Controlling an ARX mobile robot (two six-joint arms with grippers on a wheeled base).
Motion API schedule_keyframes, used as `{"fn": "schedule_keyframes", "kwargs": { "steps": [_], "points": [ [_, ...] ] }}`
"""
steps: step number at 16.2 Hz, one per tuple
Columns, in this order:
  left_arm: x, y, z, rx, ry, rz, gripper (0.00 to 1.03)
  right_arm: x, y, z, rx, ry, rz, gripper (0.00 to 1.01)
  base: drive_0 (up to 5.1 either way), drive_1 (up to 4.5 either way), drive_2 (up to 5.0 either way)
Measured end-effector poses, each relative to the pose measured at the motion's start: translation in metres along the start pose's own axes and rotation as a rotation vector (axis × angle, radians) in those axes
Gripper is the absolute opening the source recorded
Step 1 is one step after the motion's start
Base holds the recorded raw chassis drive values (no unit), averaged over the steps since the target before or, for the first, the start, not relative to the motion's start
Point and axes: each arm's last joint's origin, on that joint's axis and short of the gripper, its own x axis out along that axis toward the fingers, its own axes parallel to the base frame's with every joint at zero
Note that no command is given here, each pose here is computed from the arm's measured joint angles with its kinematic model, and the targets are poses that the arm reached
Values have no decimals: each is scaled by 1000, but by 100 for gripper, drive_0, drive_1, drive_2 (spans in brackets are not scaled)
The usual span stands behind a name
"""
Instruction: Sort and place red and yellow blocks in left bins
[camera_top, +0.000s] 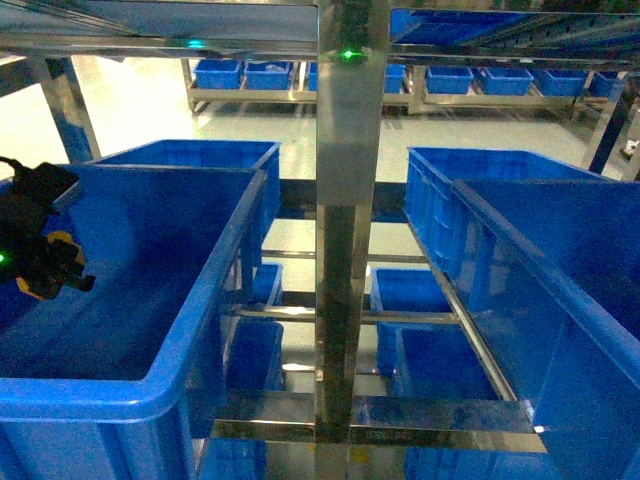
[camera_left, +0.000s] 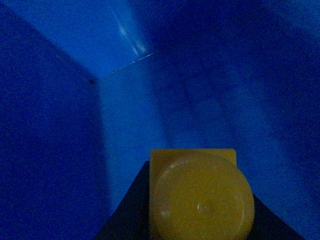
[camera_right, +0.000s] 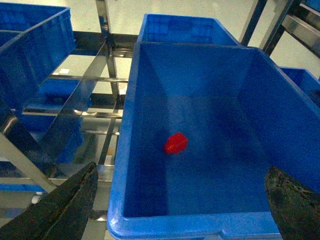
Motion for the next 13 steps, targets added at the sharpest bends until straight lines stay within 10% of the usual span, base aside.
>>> {"fn": "schedule_keyframes", "kwargs": {
  "steps": [8,13],
  "points": [
    [-18,-1,7,-5,-40,-39,96,0,0,0,0,0,0,98,0,0,0],
    [-112,-3,-3,-38,-172,-144,98,0,0,0,0,1,0,98,0,0,0]
  ]
}}
